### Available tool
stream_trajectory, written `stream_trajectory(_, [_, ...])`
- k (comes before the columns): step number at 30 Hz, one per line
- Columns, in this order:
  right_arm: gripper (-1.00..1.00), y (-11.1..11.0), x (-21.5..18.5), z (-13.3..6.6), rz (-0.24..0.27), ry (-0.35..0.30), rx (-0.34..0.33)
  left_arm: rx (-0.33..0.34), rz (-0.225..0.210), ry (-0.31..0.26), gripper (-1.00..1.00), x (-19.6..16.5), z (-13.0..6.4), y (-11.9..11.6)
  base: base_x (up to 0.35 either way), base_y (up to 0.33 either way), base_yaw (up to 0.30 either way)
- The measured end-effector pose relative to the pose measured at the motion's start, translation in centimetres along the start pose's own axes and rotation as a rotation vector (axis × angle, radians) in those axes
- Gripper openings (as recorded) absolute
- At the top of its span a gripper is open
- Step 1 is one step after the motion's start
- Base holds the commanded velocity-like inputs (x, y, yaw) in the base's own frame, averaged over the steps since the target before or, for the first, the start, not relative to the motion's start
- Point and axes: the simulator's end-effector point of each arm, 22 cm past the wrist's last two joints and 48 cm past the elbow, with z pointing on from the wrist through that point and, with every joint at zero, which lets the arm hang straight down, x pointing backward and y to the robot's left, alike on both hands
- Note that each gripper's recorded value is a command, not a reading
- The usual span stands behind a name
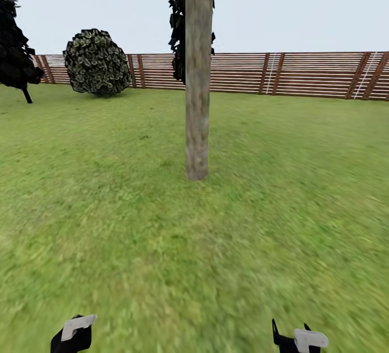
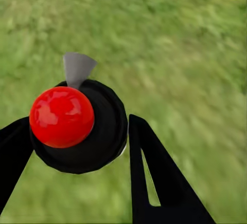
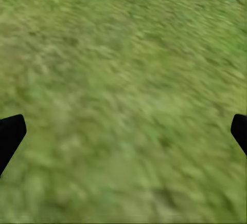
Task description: In the garden, pick up the pesticide atomizer on the floor and spray pesticide onto both trees until each tree trunk is fully covered.
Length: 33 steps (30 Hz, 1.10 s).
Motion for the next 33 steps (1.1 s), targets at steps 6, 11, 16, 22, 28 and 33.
stream_trajectory(6, [1.0, 0.0, 0.0, 0.0, 0.0, 0.0, 0.0, 0.0, 0.0, 0.0, -1.0, 0.0, 0.0, 0.0, 0.339, 0.0, 0.0])
stream_trajectory(11, [1.0, 0.0, -0.01, 0.0, 0.0, 0.0, 0.0, 0.0, 0.0, -0.001, -1.0, -0.01, 0.0, 0.01, 0.339, 0.0, 0.0])
stream_trajectory(16, [1.0, 0.0, -0.03, 0.01, 0.0, -0.001, 0.0, 0.0, 0.0, -0.001, -1.0, -0.02, 0.0, 0.0, 0.339, 0.0, 0.0])
stream_trajectory(22, [1.0, 0.0, -0.03, 0.01, 0.0, -0.001, 0.0, 0.0, 0.0, 0.0, -1.0, -0.01, 0.0, 0.0, 0.339, 0.0, 0.0])
stream_trajectory(28, [1.0, 0.0, -0.05, 0.02, 0.0, -0.001, 0.0, 0.0, 0.0, 0.0, -1.0, -0.01, 0.0, 0.0, 0.339, 0.0, 0.0])
stream_trajectory(33, [1.0, -0.01, -0.05, 0.02, 0.0, -0.001, 0.0, 0.0, 0.0, 0.0, -1.0, 0.0, 0.0, 0.0, 0.339, 0.0, -0.051])
